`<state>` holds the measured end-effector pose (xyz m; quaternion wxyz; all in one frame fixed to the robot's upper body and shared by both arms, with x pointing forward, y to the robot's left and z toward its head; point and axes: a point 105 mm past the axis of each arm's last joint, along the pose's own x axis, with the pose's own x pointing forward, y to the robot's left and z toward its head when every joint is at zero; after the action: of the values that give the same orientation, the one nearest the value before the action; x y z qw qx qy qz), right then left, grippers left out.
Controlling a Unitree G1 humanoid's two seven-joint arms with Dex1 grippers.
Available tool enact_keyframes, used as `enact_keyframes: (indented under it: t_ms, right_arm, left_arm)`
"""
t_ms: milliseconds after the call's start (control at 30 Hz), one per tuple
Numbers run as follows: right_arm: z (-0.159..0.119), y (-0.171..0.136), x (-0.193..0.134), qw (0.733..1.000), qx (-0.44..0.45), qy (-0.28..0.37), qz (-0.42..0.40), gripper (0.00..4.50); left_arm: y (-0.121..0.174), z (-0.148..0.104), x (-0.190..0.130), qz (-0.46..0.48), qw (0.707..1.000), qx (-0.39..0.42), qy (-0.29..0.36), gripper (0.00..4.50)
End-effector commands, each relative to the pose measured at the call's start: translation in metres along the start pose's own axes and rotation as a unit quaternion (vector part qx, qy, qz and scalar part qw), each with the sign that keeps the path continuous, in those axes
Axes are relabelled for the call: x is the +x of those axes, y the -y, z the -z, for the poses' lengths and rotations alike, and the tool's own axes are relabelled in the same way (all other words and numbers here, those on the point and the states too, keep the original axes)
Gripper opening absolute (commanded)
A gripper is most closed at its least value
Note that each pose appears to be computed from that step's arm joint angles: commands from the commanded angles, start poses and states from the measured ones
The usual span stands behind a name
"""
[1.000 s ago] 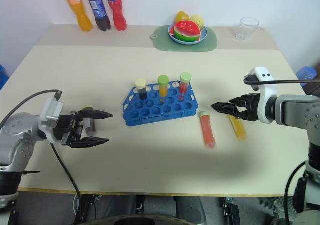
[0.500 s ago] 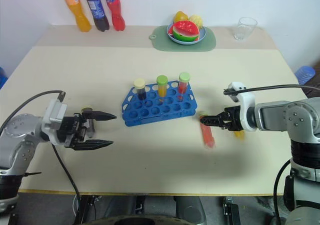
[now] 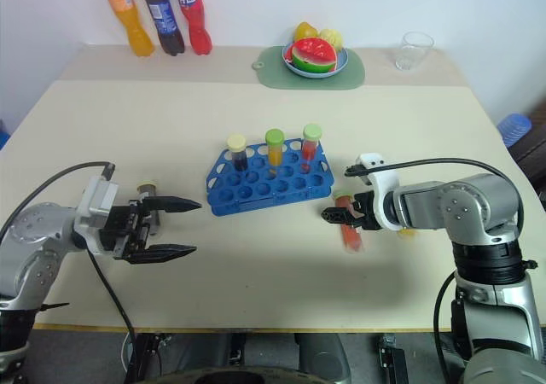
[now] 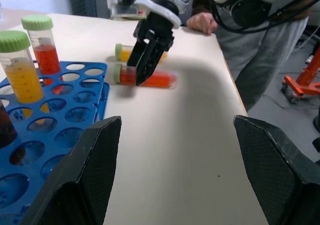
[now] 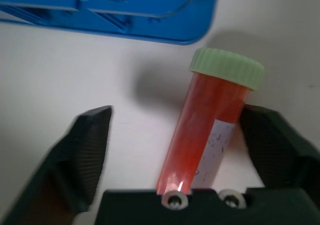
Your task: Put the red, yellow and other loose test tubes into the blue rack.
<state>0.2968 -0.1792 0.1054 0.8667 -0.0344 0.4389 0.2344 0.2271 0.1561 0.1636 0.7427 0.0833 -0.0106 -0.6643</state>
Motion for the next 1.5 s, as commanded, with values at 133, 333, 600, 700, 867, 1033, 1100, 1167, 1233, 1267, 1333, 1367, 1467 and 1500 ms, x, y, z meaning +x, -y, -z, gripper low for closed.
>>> enact_keyframes:
  t_ms: [133,333,600,700,867,1033,1100,1167,1233,1267,1333,1367,1467,1500]
  right_arm:
    - [0.018,0.002,0.006,0.997,-0.069,-0.032,0.026,0.97]
    - [0.023,0.012,0.005,0.986,-0.155,-0.022,0.052,0.82]
    - [-0.011,-0.018,-0.023,0.967,-0.207,0.137,-0.048,0.82]
    - [-0.027,-0.055,-0.053,0.924,-0.231,0.261,-0.155,0.82]
    - [-0.049,-0.089,-0.079,0.83,-0.262,0.425,-0.247,0.82]
    - [-0.081,-0.081,-0.07,0.796,-0.222,0.517,-0.223,0.82]
    - [-0.085,-0.073,-0.055,0.788,-0.224,0.543,-0.186,0.82]
    - [-0.084,-0.069,-0.04,0.784,-0.232,0.552,-0.161,0.82]
    - [-0.082,-0.067,-0.027,0.783,-0.229,0.56,-0.145,0.82]
    - [-0.082,-0.064,-0.022,0.781,-0.223,0.567,-0.136,0.82]
    - [-0.081,-0.062,-0.016,0.779,-0.216,0.575,-0.125,0.82]
    - [-0.081,-0.059,-0.013,0.78,-0.214,0.576,-0.118,0.82]
    - [-0.079,-0.049,-0.006,0.781,-0.209,0.58,-0.103,0.82]
    - [-0.079,-0.047,-0.006,0.78,-0.209,0.581,-0.101,0.82]
  left_arm:
    - [0.002,-0.007,0.0,0.001,1.0,0.014,0.006,3.72]
    - [0.0,-0.007,0.002,0.0,1.0,0.017,0.009,3.72]
    - [-0.003,-0.008,0.002,-0.006,1.0,0.021,0.014,3.72]
    - [-0.004,-0.008,0.002,-0.01,1.0,0.021,0.015,3.72]
    - [-0.006,-0.007,0.006,-0.013,0.999,0.019,0.024,3.72]
    - [-0.011,-0.008,0.006,-0.02,0.999,0.021,0.033,3.72]
    - [-0.013,-0.008,0.006,-0.028,0.999,0.02,0.039,3.72]
    - [-0.013,-0.006,0.005,-0.032,0.998,0.018,0.041,3.72]
    - [-0.013,-0.005,0.005,-0.037,0.998,0.017,0.043,3.72]
    - [-0.013,-0.005,0.005,-0.039,0.998,0.015,0.046,3.72]
    - [-0.014,-0.006,0.004,-0.045,0.998,0.015,0.05,3.72]
    - [-0.015,-0.006,0.003,-0.049,0.997,0.016,0.051,3.72]
    - [-0.017,-0.007,0.0,-0.062,0.996,0.016,0.055,3.72]
    - [-0.018,-0.007,-0.001,-0.063,0.996,0.017,0.052,3.72]
